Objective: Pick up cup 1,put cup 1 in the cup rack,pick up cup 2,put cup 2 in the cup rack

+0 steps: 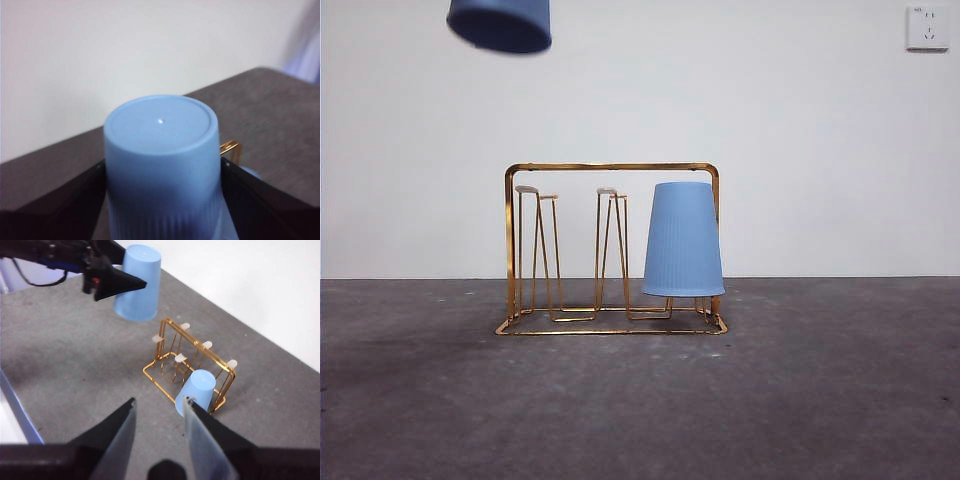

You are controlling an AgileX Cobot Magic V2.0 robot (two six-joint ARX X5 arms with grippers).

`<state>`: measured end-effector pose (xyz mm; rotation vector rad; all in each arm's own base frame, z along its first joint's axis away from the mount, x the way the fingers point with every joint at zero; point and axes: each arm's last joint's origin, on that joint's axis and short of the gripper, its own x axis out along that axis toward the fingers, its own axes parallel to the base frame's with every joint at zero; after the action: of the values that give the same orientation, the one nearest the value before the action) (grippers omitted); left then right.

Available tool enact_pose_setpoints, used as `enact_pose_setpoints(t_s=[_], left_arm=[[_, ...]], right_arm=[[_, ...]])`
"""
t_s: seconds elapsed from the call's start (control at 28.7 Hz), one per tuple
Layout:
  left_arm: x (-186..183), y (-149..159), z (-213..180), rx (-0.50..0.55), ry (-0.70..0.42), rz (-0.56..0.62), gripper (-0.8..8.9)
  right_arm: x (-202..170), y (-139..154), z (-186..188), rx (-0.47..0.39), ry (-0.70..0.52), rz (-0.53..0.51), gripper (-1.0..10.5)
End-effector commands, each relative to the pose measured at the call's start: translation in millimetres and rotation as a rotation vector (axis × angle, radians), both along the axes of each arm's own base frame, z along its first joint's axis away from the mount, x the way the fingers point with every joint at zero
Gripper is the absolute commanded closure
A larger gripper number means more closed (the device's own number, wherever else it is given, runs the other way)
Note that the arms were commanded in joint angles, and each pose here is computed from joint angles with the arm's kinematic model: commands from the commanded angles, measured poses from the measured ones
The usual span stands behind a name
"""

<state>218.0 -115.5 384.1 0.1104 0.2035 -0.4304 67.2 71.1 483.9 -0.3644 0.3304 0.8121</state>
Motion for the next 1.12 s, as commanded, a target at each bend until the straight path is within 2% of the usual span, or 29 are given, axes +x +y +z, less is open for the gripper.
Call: enact_pose_setpoints(t_s=[0.03,0.14,0.28,0.52,0.8,1.12], left_arm=[[10.8,2.2,-5.6,0.0,0.011,0.013,8.21],[21.4,4.9,-9.7,-0.041,0.026,-0.008,8.21],[31.7,4.7,-18.1,-0.045,0.052,0.014,8.21],[37.4,2.2,-48.6,-0.105,0.049,0.027,8.21],[38.4,2.2,-74.1,-0.11,0.03,0.038,8.21],[57.1,-6.3,-93.5,-0.099,0.048,0.052,8.21]], right_arm=[[-0.3,-0.4,-2.0,-0.001,0.018,-0.009,7.8],[-0.7,-0.8,-3.3,-0.012,0.028,-0.009,7.8],[-0.5,-0.6,-2.8,-0.008,0.024,-0.009,7.9],[-0.5,-0.6,-2.8,-0.008,0.024,-0.009,7.9],[-0.3,-0.4,-2.6,-0.007,0.022,-0.009,7.9],[-0.2,-0.3,-2.7,-0.004,0.026,-0.011,7.9]])
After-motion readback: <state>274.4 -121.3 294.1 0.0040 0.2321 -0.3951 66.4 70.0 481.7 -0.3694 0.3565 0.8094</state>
